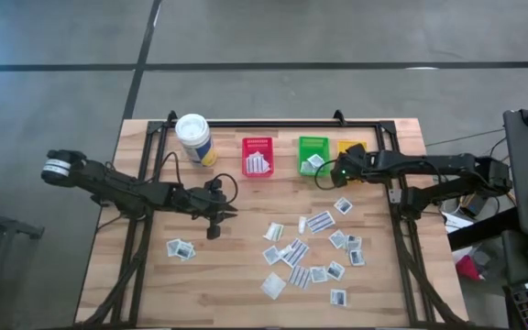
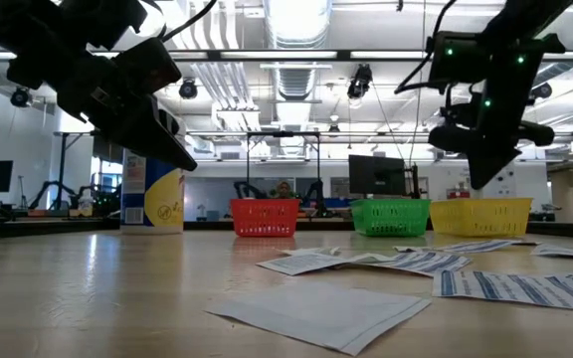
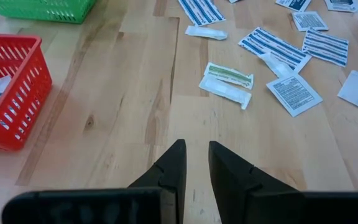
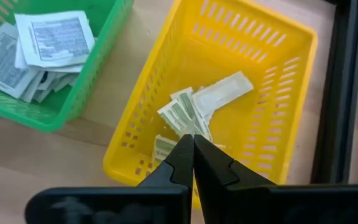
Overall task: Pick & Place First Aid Supplies
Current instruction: Put the green bandage in the yellow bin, then put the alcohol pad in the green bin
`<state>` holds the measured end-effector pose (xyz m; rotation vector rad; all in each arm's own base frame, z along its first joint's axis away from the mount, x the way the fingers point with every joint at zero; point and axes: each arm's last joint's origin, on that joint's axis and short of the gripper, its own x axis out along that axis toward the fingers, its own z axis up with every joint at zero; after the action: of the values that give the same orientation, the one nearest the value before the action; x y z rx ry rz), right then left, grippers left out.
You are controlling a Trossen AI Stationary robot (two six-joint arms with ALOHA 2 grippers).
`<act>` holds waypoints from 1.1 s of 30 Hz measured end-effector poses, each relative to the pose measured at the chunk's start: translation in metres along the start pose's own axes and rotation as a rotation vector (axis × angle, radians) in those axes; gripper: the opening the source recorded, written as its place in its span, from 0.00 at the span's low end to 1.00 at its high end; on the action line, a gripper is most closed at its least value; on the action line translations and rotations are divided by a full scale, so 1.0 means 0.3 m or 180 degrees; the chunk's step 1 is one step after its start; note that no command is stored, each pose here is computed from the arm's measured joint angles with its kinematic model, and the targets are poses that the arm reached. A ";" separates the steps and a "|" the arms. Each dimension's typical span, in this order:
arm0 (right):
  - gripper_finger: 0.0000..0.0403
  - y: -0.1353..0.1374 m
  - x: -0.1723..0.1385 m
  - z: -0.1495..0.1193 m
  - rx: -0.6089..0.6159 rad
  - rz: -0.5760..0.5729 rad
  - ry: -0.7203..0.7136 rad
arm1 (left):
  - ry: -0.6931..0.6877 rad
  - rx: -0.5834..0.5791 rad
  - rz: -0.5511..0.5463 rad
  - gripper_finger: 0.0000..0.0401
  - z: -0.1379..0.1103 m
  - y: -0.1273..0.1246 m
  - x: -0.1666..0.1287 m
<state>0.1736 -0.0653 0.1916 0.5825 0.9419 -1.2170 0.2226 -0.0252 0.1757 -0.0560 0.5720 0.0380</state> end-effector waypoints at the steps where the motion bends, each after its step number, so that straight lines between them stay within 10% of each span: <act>1: 0.02 -0.001 0.005 -0.004 0.0001 0.0001 -0.0001 | 0.0000 0.0004 0.0000 0.16 0.000 0.000 0.000; 16: 0.03 -0.008 0.020 0.016 -0.0125 -0.0069 -0.0170 | 0.0000 0.0007 -0.0001 0.16 0.000 0.000 0.000; 33: 0.26 -0.050 0.031 0.075 0.0180 -0.0083 -0.0088 | 0.0000 0.0004 0.0000 0.16 0.000 0.000 0.000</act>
<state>0.1662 -0.0924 0.1966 0.5983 0.8966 -1.2755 0.2226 -0.0251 0.1757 -0.0548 0.5721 0.0376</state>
